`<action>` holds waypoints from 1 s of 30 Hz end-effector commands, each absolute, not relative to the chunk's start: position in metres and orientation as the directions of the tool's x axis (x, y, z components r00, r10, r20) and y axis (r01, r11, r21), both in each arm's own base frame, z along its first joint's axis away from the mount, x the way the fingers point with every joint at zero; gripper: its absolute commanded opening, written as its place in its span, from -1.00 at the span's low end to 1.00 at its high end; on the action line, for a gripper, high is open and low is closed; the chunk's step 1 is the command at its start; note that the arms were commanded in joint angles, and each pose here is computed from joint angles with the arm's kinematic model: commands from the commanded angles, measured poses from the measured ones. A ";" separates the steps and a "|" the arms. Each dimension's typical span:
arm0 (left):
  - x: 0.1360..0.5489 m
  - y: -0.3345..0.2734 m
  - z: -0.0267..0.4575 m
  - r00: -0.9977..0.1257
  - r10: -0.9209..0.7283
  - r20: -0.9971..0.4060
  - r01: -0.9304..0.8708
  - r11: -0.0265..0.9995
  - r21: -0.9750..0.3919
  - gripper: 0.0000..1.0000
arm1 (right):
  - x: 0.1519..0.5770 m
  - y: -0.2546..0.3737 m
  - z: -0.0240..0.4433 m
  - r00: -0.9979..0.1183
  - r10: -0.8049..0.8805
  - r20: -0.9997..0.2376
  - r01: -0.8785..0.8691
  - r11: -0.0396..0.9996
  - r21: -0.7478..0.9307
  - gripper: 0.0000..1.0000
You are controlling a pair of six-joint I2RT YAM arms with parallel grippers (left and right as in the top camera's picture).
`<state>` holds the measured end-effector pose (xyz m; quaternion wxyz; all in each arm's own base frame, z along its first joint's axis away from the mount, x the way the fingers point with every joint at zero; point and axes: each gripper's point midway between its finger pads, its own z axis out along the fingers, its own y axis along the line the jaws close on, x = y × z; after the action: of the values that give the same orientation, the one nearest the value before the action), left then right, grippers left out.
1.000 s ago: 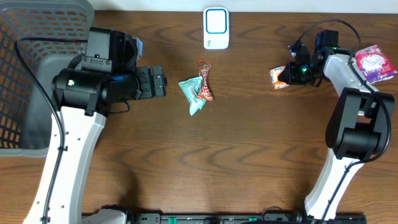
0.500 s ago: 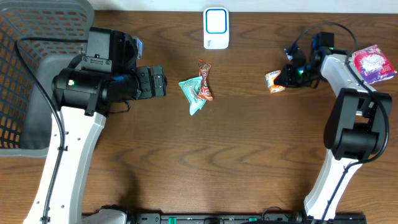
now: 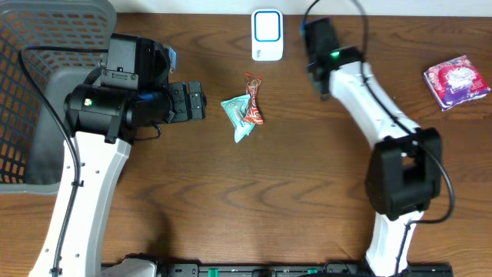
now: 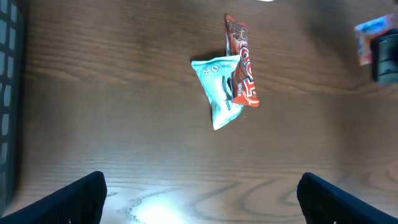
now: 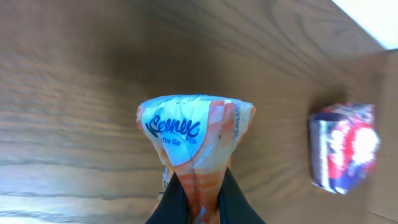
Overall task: Scan the item barcode
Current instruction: 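Hold the orange juice box up in front of the scanner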
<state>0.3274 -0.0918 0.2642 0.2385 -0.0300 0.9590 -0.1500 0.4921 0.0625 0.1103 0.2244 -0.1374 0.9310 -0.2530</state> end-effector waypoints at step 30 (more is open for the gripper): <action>0.326 -0.094 0.261 -0.891 -0.107 -0.441 0.034 0.953 -0.300 0.96 | 0.602 0.217 0.191 -0.362 -0.460 -0.811 -0.185 0.888 -0.421 -0.99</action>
<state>0.3275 -0.0917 0.2642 0.2387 -0.0300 0.9590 -0.1499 0.5964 0.1962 0.1940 0.5225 -0.1452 0.8293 -0.1348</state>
